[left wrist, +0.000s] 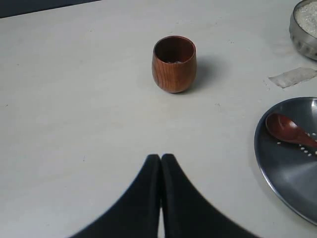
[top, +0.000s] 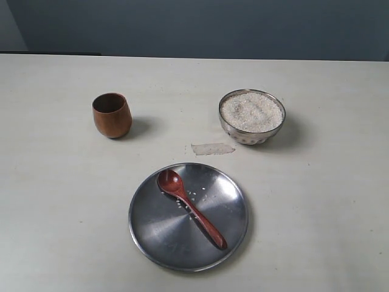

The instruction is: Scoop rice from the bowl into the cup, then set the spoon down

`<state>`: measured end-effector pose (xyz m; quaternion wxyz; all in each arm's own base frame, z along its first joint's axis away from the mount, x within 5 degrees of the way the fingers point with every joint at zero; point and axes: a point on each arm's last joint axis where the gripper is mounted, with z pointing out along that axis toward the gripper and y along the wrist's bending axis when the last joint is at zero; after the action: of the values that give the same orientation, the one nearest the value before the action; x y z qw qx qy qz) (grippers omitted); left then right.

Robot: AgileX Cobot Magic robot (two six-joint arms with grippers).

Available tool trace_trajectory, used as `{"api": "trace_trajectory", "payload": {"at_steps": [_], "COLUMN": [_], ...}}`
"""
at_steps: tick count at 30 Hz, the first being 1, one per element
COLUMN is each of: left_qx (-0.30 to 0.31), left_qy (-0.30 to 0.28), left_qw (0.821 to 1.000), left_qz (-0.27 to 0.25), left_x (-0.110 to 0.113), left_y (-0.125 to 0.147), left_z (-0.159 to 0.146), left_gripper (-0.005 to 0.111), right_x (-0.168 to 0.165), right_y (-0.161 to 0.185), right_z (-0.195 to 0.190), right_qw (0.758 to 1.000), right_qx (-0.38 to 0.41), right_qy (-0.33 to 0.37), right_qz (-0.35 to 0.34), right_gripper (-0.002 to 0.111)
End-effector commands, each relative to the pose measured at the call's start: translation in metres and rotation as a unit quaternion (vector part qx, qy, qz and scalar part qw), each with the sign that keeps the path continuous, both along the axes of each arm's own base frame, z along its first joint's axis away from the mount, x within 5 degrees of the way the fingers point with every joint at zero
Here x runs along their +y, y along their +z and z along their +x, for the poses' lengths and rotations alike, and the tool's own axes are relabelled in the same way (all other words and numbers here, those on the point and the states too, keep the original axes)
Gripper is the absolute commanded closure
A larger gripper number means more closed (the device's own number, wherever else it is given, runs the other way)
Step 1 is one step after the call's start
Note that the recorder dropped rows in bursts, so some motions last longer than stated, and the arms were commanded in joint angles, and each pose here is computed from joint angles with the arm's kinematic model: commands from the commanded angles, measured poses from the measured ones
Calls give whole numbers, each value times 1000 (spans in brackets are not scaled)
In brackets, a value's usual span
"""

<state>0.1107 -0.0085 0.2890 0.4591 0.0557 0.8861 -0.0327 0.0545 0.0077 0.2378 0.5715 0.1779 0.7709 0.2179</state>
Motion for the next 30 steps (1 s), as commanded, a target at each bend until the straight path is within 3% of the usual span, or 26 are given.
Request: {"api": "trace_trajectory", "payload": {"at_steps": [1, 13, 16, 18, 23, 30], "left_qx": [-4, -4, -4, -4, -4, -4], "left_qy": [-3, -3, -3, -3, -3, -3], "left_qw": [1000, 1000, 1000, 1000, 1000, 1000], "left_qz": [-1, -1, -1, -1, -1, -1], "left_x": [-1, -1, -1, -1, -1, -1], "left_y": [2, 2, 2, 2, 2, 2], "left_z": [1, 1, 1, 1, 1, 1], "left_gripper": [106, 106, 106, 106, 106, 106], "right_x": [0, 0, 0, -2, -8, -9], "right_y": [-1, -1, 5, 8, 9, -15], "right_z": [0, 0, 1, 2, 3, 7], "right_qw": [1000, 1000, 999, 998, 969, 955], "right_qx": [-2, -2, -33, -57, -81, -60], "right_qy": [-2, -2, -2, -3, 3, 12], "right_qz": [0, 0, -3, -38, -234, -290], "right_gripper": [74, 74, 74, 74, 74, 74]}}
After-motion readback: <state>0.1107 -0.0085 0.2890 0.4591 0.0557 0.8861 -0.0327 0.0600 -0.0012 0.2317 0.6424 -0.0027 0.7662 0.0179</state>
